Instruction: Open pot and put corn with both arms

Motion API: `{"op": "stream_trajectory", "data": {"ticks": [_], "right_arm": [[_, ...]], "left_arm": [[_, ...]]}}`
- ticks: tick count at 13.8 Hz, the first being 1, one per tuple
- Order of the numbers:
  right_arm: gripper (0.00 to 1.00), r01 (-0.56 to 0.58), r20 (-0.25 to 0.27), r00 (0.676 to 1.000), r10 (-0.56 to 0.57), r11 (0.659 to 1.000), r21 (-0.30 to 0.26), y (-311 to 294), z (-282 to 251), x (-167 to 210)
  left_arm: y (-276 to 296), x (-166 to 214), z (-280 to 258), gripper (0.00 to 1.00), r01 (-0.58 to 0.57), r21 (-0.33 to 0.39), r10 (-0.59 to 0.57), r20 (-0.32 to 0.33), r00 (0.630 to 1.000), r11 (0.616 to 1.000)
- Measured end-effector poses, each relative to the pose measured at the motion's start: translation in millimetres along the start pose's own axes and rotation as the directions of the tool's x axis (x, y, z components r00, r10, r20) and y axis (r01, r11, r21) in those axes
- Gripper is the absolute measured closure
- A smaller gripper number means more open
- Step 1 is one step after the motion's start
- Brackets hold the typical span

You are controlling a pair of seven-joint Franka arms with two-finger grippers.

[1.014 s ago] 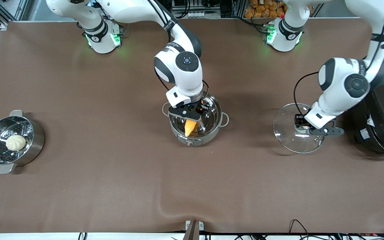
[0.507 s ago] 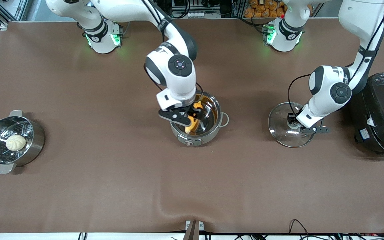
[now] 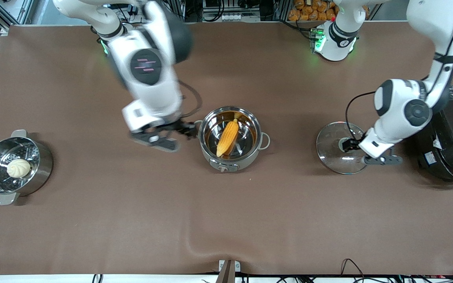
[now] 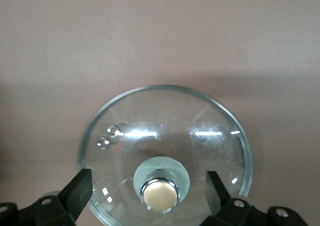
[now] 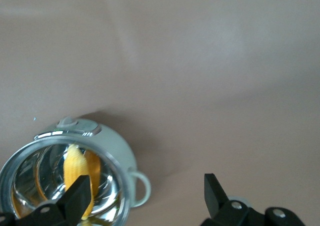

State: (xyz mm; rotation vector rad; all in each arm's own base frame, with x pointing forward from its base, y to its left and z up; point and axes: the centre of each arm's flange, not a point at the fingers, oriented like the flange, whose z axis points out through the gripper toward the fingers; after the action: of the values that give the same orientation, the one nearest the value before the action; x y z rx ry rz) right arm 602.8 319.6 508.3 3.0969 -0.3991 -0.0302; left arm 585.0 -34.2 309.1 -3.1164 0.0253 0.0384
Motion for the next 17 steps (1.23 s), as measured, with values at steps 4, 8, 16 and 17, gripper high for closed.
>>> {"op": "stream_trajectory", "data": {"ticks": [4,8,16,17], "right_arm": [[0.00,0.138,0.060,0.988,-0.141,0.989,0.045,141,-28,72],[0.00,0.227,0.165,0.959,-0.229,0.973,0.032,199,-26,74],[0.00,0.272,0.151,0.950,-0.274,0.962,0.033,291,-44,76],[0.00,0.268,0.141,0.952,-0.270,0.963,0.036,297,-44,74]], "left_arm": [[-4,29,-109,0.00,0.017,0.019,-0.017,0.018,1.000,1.000],[-11,34,-195,0.00,0.039,0.026,-0.040,0.025,0.999,0.999],[-16,-5,-281,0.00,0.060,0.047,-0.062,0.048,0.997,0.997],[-15,-11,-289,0.00,0.061,0.049,-0.063,0.037,0.997,0.997]]}}
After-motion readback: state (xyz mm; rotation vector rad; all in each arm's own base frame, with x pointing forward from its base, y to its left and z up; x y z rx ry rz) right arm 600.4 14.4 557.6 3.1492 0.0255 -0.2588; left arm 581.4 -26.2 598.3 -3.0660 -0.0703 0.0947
